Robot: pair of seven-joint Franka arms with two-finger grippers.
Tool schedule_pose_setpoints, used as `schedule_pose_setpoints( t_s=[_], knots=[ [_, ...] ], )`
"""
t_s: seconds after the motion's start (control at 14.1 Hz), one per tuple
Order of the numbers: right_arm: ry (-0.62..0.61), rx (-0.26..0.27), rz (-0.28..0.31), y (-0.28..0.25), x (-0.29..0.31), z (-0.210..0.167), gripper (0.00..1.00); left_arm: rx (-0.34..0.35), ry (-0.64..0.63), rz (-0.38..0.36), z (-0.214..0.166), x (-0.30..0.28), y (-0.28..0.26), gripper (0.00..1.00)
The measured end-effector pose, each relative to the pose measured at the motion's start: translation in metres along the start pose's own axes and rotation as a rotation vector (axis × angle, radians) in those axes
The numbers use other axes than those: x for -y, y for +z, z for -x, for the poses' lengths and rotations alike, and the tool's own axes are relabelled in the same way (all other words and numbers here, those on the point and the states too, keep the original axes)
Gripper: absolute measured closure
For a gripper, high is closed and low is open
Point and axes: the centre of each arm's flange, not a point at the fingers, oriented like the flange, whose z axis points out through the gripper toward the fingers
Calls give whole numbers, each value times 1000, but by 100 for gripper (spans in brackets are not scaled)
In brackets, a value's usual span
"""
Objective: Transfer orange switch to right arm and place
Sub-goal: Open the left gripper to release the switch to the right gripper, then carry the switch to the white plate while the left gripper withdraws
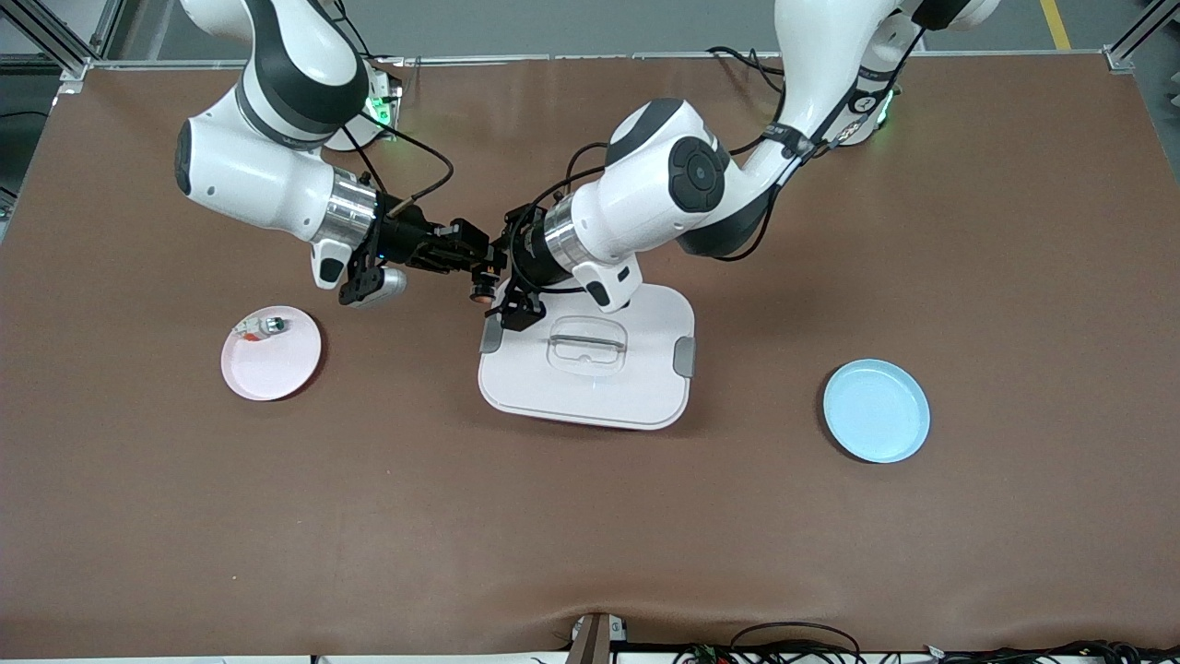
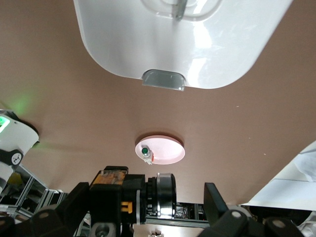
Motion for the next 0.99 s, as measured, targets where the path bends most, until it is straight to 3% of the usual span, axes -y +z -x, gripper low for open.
schedule_pose_setpoints(
  t_s=[0.28,0.5,0.71,0.99],
  knots=[
    [-120,43,50,8,-10,3,59,-158,137,115,0,-13,-51,0],
    [-210,60,129,12,-19,1,59,-247,193,167,-13,-27,-68,0],
    [-309,59,191,-1,-29,-8,59,-318,271,160,-26,-37,-82,0],
    [-447,113,247,-42,-54,-28,59,-363,371,144,-36,-47,-127,0]
  ],
)
